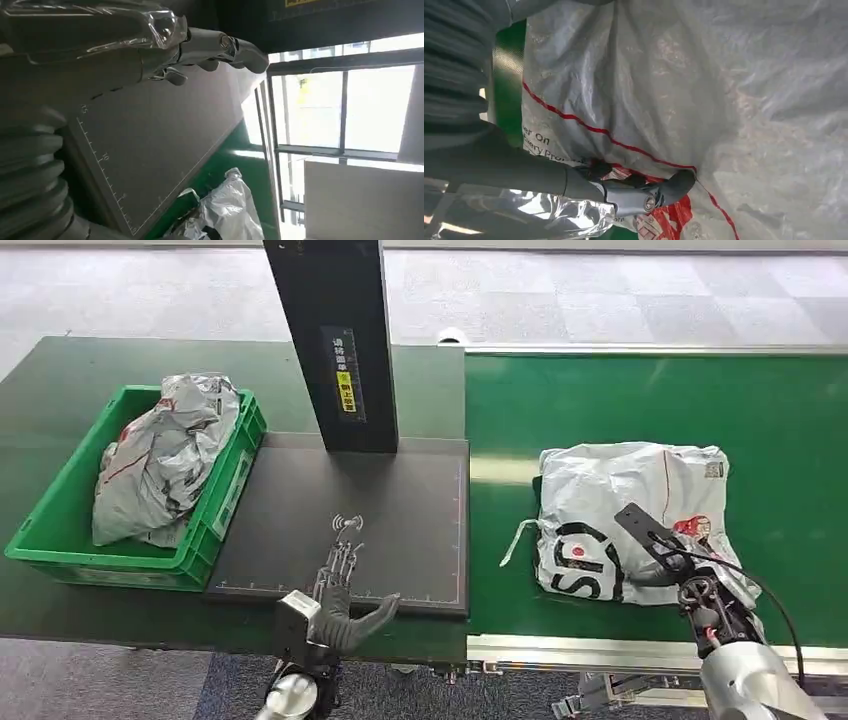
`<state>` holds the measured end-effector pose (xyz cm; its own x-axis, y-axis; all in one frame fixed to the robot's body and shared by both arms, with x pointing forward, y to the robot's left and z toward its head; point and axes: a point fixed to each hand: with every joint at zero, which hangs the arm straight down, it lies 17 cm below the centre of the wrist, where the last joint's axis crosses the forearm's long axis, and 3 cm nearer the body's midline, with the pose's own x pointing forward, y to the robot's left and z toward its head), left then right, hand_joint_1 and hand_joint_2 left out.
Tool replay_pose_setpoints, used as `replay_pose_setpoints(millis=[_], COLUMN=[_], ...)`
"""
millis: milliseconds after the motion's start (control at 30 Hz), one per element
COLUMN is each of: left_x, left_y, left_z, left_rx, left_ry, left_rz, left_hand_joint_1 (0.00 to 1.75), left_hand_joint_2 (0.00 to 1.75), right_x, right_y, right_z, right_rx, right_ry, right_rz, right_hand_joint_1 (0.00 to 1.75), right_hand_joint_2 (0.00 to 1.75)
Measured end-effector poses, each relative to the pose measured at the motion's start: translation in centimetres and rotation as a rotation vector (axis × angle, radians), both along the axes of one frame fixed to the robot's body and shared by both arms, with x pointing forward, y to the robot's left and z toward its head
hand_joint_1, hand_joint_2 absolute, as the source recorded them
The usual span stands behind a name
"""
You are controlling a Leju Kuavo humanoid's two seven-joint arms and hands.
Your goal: Moved the parcel from conveyor to table for the left to box.
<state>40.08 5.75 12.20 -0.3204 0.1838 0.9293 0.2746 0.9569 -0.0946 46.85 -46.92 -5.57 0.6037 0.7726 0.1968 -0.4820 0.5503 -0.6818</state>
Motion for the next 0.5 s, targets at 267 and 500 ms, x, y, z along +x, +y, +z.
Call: replay_pose_setpoints(millis=[267,500], left_x=[0.4,0.3], left_y=[0.0,0.7], left_z=[0.1,-0.3], left_rx=[0.005,0.011], left_ry=[0.000,0.016], left_rz=[0.004,0.031], left_hand_joint_1=[0.00,0.00], left_hand_joint_2=[1.75,1.75], right_x=[-0.3,3.2], right_y=[1.5,3.6], right_z=[-0.6,1.7], right_rx=[0.007,0.042], right_ry=[0.056,-0.123], right_rz=[0.044,0.039], right_hand_joint_1=[1.75,1.75], right_hand_joint_2=[1.75,1.75])
